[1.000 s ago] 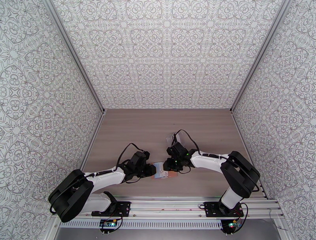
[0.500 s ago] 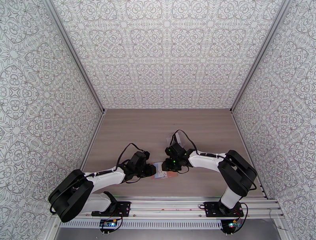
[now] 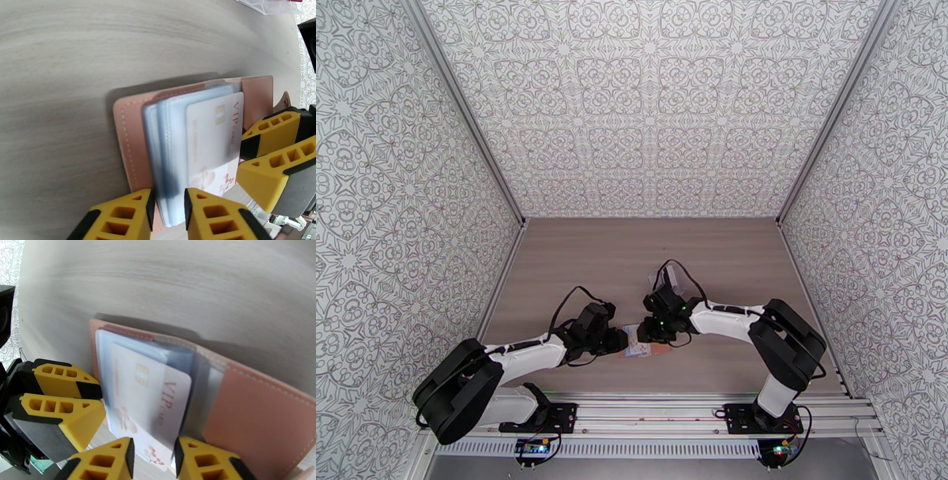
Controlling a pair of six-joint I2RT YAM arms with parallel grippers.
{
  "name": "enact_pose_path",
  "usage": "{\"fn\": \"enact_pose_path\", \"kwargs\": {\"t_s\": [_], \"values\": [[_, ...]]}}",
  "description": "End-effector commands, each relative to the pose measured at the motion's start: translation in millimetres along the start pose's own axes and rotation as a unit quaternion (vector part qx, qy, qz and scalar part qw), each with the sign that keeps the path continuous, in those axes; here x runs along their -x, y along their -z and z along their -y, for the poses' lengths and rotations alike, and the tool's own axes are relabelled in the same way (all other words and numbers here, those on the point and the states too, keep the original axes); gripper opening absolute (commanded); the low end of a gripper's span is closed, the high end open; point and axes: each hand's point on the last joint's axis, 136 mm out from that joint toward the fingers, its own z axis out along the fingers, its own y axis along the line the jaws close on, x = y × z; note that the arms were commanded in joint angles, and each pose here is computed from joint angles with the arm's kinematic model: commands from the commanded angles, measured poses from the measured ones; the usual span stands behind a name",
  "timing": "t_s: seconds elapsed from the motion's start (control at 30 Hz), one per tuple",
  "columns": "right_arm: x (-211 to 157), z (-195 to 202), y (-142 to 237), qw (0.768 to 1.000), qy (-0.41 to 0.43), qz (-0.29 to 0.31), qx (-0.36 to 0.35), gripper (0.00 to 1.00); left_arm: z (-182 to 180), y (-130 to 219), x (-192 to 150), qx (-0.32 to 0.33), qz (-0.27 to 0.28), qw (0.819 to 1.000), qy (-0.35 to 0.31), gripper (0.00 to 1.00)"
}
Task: Put the credit cards into the card holder
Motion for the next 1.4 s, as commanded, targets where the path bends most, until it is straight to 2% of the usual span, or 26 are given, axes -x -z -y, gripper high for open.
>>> {"fn": "enact_pose_path", "kwargs": {"t_s": [0.0,0.9,1.37], "values": [[3,-7,-2,1.000,0.003,0.001,0.001,0.34,-11,-3,-4,0.030,-0.007,1.000,-0.003,0.31],[0,-15,-8,1.000,0.014,-0.005,-0.009,0.33,-9,-3,-4,0.030,-0.009,0.999,-0.007,0.31],[13,-5,13,0.996,0.030,0.036,-0.070,0.42,-11,-3,-4,0.034,-0.009,0.999,-0.007,0.30]]}}
